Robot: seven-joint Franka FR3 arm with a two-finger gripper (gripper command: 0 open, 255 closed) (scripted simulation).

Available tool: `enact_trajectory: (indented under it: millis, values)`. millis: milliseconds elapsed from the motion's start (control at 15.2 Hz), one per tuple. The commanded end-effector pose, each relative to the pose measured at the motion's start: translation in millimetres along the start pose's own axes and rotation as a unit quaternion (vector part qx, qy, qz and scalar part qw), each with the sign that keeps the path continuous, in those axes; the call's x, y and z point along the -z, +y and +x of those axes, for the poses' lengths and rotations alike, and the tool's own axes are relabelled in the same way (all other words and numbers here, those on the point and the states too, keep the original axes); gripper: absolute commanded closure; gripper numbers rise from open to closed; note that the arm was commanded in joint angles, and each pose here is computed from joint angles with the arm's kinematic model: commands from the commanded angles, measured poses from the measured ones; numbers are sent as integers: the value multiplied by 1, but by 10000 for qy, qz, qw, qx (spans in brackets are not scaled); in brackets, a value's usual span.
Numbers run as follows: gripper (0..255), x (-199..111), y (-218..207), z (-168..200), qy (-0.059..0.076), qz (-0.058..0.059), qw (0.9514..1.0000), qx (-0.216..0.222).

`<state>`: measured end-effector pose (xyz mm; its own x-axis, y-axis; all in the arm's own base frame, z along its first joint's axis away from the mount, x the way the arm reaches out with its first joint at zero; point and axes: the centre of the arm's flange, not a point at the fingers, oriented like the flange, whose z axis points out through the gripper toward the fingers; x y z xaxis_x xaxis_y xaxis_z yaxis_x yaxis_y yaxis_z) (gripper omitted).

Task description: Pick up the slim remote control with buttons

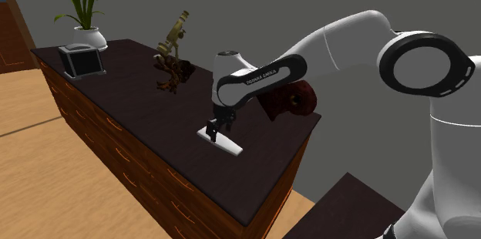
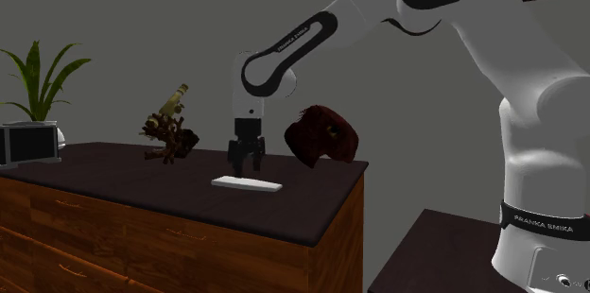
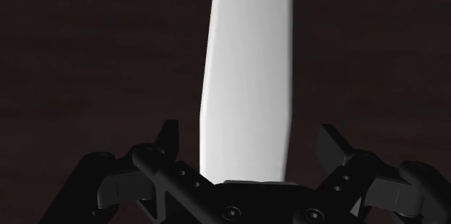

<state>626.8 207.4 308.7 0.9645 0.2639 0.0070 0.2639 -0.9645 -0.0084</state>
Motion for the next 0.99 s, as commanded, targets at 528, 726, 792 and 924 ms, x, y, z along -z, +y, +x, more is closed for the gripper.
enact_trajectory:
  millis: [528, 726, 792, 924]
  values:
    - [255, -31, 0, 0, 4, -2, 10000, 3]
    - [255, -31, 0, 0, 4, -2, 10000, 3]
    - [255, -31, 1, 0, 4, -2, 10000, 3]
    - [255, -31, 1, 0, 4, -2, 10000, 3]
